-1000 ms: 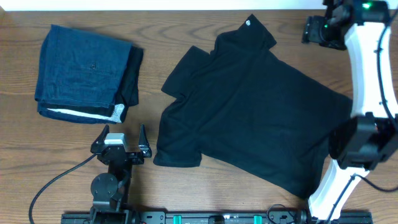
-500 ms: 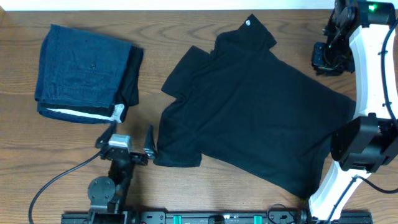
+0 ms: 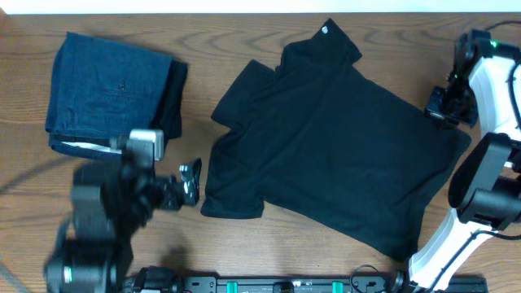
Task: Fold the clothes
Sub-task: 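Reach the left gripper to the T-shirt's left sleeve near the jeans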
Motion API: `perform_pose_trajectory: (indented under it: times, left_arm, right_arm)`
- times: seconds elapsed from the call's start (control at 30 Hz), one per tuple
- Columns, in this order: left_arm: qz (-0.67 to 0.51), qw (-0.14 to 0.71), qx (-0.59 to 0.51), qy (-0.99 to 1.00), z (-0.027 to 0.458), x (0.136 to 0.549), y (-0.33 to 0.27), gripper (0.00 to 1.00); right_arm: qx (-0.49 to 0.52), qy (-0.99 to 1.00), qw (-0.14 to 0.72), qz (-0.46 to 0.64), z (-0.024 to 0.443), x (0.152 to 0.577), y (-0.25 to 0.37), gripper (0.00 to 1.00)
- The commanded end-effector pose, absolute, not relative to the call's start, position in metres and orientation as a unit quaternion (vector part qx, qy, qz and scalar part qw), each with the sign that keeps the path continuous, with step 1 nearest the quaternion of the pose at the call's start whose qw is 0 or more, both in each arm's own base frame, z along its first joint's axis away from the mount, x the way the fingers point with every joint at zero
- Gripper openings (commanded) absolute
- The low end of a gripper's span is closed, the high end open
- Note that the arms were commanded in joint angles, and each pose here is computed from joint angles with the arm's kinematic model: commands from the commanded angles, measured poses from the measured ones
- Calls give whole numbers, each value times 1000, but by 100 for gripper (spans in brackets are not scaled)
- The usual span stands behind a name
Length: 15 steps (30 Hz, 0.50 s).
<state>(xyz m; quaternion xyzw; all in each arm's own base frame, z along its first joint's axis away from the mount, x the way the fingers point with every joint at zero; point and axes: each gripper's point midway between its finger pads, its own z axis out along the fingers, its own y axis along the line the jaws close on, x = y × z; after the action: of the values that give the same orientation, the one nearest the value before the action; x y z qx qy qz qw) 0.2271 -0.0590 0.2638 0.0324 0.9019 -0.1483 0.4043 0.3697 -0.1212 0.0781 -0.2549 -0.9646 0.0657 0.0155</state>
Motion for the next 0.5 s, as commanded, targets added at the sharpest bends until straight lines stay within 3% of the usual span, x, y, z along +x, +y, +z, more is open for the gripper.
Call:
perform_pose_trajectory:
  times: [0.0,0.27,0.37,0.47]
  left_arm:
    - [-160,324,35,932,257,245,-71,98]
    - [-255,192,44,947,207,278,-118,98]
    - [-267,159,51,949,187,288,-127,43]
    - [-264,121,49,956,164,292,-132,33]
  right_arm:
    - [-289,-954,28,74,60,355,-142,1]
    - [-312,-947,-3,75,27,356,-161,1]
    - [-313,-947,-22,73,17,362,-163,1]
    - [-314,-946,-42,63,6,369,-161,1]
